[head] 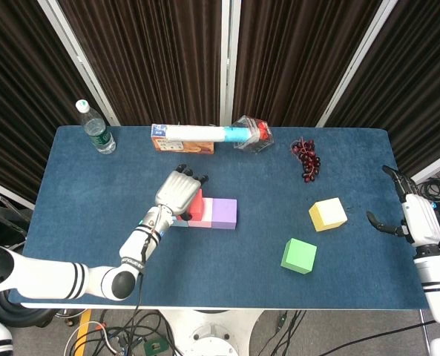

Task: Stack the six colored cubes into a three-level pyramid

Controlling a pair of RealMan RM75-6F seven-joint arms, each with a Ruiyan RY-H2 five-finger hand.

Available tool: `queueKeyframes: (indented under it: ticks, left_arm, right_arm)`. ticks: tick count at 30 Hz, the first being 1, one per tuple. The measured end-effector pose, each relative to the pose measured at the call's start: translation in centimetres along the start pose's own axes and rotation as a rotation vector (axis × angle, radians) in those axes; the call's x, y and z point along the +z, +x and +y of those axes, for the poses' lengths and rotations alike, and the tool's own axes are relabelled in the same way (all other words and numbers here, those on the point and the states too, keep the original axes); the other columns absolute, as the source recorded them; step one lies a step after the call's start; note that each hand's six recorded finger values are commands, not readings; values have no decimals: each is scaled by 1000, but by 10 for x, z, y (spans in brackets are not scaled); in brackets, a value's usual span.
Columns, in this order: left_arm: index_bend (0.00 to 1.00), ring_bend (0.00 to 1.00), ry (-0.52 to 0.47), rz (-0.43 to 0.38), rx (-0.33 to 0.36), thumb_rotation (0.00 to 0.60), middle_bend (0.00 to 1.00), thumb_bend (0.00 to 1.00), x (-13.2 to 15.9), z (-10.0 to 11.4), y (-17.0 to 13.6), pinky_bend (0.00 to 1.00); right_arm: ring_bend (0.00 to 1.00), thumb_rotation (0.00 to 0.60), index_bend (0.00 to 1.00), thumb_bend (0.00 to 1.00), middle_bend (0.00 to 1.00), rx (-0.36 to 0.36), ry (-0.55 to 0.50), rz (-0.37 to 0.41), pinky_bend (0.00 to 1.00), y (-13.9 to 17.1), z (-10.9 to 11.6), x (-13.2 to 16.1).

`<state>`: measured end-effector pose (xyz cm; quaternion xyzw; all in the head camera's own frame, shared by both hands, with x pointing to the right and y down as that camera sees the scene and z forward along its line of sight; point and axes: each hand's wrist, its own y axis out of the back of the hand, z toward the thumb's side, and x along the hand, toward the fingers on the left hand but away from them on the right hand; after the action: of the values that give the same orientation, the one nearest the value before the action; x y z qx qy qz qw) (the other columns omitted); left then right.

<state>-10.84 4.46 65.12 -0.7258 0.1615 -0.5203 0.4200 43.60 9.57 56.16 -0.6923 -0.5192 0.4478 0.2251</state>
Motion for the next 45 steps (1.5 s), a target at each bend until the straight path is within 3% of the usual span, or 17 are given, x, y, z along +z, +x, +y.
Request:
queueKeyframes:
  ticks: [13, 17, 24, 30, 35, 41, 45]
  left_arm:
    - [146, 110, -18, 8, -20, 600, 172, 1, 0, -3, -5, 109]
    - [127, 64, -29, -9, -6, 600, 110, 1, 2, 0, -11, 90]
    - [125, 47, -118, -29, 62, 600, 105, 1, -9, 16, -31, 68]
    - [131, 46, -202, 43, 186, 600, 106, 0, -61, 28, -60, 66]
    - [136, 46, -248, 179, 252, 600, 112, 0, -125, 20, -91, 66]
    - [141, 46, -293, 277, 259, 600, 119, 0, -170, -2, -121, 66]
    - [141, 46, -312, 290, 242, 600, 119, 0, -179, -14, -133, 66]
  right_arm:
    - [0, 600, 0, 267, 76, -5, -7, 4, 0, 0, 1, -1]
    - [0, 600, 0, 266, 72, -4, -5, 4, 0, -1, 1, -1]
    - [0, 600, 0, 269, 70, 56, 31, -17, 0, 1, -9, -5]
    - [0, 600, 0, 271, 80, 187, 152, -40, 0, -2, -34, -11]
    - [0, 600, 0, 109, 83, 249, 264, -33, 0, -12, -50, -12]
    - [0, 600, 0, 27, 83, 279, 422, -27, 0, -26, -64, -16]
    - [0, 600, 0, 26, 82, 303, 510, -35, 0, -37, -76, -20]
